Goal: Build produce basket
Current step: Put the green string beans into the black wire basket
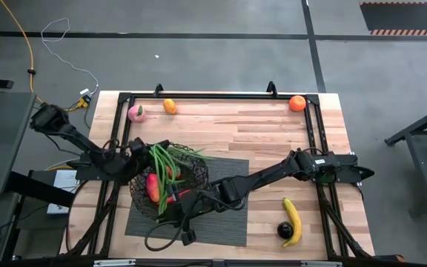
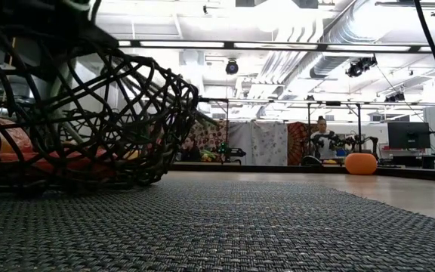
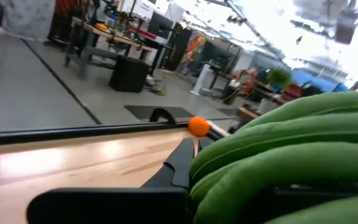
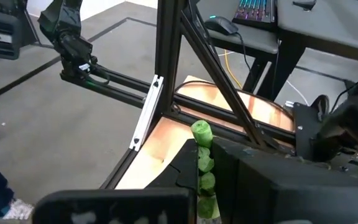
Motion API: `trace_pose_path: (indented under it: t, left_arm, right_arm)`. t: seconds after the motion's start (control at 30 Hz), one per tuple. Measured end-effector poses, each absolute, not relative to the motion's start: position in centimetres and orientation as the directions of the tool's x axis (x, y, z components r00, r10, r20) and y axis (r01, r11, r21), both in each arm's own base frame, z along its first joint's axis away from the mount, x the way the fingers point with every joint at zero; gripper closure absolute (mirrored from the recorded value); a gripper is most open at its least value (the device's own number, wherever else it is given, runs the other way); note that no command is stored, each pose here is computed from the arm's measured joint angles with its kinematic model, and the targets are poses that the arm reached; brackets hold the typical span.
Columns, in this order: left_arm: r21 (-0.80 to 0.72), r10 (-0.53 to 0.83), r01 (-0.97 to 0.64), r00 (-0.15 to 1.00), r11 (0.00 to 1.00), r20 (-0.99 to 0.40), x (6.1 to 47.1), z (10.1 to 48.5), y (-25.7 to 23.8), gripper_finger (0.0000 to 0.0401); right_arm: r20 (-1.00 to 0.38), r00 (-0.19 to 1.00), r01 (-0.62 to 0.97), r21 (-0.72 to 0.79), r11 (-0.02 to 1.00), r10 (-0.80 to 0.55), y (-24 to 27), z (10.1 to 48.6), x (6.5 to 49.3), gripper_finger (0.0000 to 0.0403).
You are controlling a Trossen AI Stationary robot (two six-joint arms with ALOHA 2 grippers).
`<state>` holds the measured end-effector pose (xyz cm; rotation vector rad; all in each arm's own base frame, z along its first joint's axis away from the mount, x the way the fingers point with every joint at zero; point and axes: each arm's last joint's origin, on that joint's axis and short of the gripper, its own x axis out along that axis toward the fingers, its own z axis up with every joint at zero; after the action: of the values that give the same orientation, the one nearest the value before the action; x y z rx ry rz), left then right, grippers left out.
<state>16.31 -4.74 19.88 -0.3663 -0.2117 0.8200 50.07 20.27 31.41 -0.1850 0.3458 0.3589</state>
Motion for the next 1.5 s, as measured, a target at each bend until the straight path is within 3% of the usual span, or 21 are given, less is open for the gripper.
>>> trace_pose_path:
  t: [0.33,0.8,1.23,1.5]
  left_arm:
    - [-0.277,0.802,-0.770,0.597,0.574,0.001,14.3,19.1,-7.0,0.0399]
    - [-0.302,0.694,-0.662,0.720,0.686,0.000,12.9,19.0,-9.3,0.0398]
    - [-0.337,0.512,-0.482,0.859,0.809,0.000,10.5,19.0,-12.0,0.0398]
    - [-0.311,0.612,-0.582,0.791,0.751,0.000,11.9,17.6,-10.6,0.0398]
  right_arm:
    - [-0.367,0.877,-0.367,-0.095,0.926,0.309,20.2,31.3,50.1,0.0400]
    - [-0.373,0.881,-0.351,-0.104,0.931,0.290,19.6,31.3,50.3,0.0400]
    - [-0.379,0.885,-0.338,-0.124,0.933,0.271,18.5,31.2,50.7,0.0400]
    - [-0.377,0.887,-0.333,-0.124,0.935,0.266,18.2,31.2,50.8,0.0400]
